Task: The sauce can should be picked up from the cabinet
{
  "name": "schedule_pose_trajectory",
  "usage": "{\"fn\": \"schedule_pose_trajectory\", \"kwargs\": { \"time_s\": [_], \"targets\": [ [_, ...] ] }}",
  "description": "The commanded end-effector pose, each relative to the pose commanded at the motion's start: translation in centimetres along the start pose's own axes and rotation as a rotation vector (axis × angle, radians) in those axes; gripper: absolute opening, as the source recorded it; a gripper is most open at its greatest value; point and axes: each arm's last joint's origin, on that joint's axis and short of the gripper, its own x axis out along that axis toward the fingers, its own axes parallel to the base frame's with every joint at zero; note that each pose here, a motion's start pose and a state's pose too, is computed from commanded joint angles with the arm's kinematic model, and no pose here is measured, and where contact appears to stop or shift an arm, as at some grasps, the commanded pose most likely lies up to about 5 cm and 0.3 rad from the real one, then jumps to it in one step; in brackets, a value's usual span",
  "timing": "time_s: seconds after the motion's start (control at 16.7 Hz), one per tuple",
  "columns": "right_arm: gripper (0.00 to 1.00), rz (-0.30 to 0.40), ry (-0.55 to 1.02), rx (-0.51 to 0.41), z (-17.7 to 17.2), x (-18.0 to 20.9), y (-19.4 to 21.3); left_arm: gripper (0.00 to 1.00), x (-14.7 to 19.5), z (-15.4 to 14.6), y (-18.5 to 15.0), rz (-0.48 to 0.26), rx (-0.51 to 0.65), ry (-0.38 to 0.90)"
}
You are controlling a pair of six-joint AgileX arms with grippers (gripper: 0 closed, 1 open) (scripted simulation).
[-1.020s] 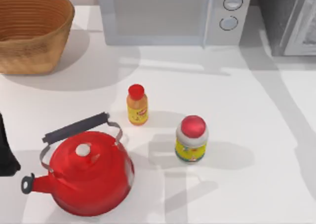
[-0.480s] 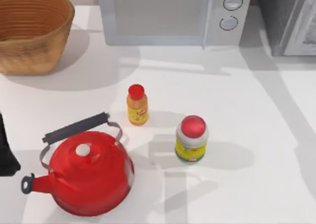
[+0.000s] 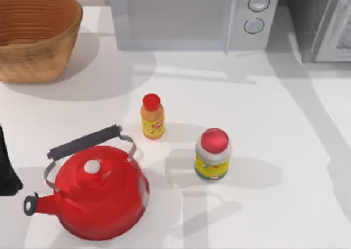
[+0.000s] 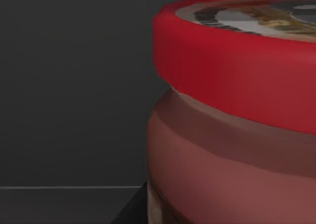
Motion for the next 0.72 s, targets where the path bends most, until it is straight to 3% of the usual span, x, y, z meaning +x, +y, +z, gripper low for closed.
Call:
{"fn": "schedule_pose_trajectory", "kwargs": {
  "time_s": [0.18, 0.54, 0.72],
  "targets": [
    [0.00, 0.002, -0.005, 0.002, 1.1, -2.1, 0.6, 1.00, 0.0, 0.0, 0.0, 0.000, 0.000, 0.000],
    [0.00, 0.001, 0.003, -0.003, 5.3, -14.7, 0.9, 1.00, 0.0, 0.0, 0.0, 0.000, 0.000, 0.000],
    [0.00, 0.000, 0.000, 0.000, 5.9, -17.9, 0.1, 1.00, 0.0, 0.0, 0.0, 0.000, 0.000, 0.000]
  ]
}}
